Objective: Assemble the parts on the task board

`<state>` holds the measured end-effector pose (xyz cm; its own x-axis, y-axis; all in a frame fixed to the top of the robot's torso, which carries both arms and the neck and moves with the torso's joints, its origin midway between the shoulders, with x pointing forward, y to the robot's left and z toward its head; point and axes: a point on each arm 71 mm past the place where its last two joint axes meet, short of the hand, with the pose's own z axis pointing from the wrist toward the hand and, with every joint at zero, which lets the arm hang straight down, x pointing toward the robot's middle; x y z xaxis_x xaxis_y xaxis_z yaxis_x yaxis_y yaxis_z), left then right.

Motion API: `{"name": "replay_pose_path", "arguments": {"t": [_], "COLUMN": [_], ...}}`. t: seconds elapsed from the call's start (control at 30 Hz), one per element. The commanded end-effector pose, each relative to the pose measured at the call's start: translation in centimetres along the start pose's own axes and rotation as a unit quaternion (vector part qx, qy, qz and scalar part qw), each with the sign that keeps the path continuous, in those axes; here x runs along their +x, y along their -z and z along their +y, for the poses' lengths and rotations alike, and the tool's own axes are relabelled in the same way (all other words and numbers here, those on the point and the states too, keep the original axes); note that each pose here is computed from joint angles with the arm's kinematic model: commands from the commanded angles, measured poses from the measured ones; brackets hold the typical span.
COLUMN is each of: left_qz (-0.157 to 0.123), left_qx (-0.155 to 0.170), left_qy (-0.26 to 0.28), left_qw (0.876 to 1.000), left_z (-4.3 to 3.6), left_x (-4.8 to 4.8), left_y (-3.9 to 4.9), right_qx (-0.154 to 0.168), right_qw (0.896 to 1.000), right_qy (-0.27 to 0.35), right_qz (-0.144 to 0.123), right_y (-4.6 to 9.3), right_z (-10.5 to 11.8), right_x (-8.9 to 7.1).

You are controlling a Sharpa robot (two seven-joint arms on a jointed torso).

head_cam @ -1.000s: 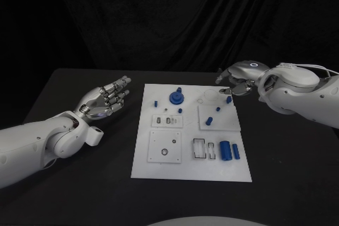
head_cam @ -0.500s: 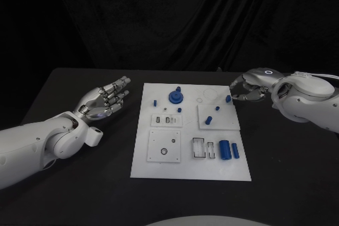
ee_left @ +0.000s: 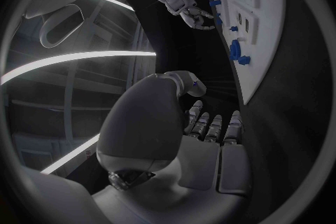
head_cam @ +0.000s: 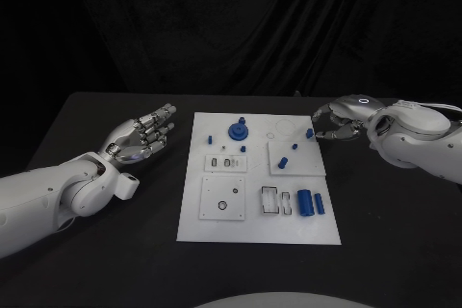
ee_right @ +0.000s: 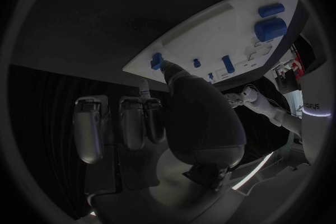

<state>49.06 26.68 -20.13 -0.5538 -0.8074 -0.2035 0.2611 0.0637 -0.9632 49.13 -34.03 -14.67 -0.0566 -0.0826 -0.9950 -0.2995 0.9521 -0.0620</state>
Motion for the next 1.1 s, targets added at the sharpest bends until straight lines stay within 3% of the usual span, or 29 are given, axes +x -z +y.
{"name": "replay_pose_path", "arguments": {"t": [0.03,1.1], "left_qz": [0.006,0.007], "left_qx": [0.03,0.027], "left_qy": [0.005,0.006], "left_qw": [1.0,1.0], "left_z": [-0.36,-0.21], "left_x": [0.15,0.11], "left_y": [0.03,0.13], "right_qx": [0.018,0.013], "right_qw": [1.0,0.999], "right_qy": [0.008,0.014], "right_qz": [0.01,0.034], "right_y": [-0.1,-1.3], "right_z": [-0.3,0.5], "right_x": [0.3,1.4]}}
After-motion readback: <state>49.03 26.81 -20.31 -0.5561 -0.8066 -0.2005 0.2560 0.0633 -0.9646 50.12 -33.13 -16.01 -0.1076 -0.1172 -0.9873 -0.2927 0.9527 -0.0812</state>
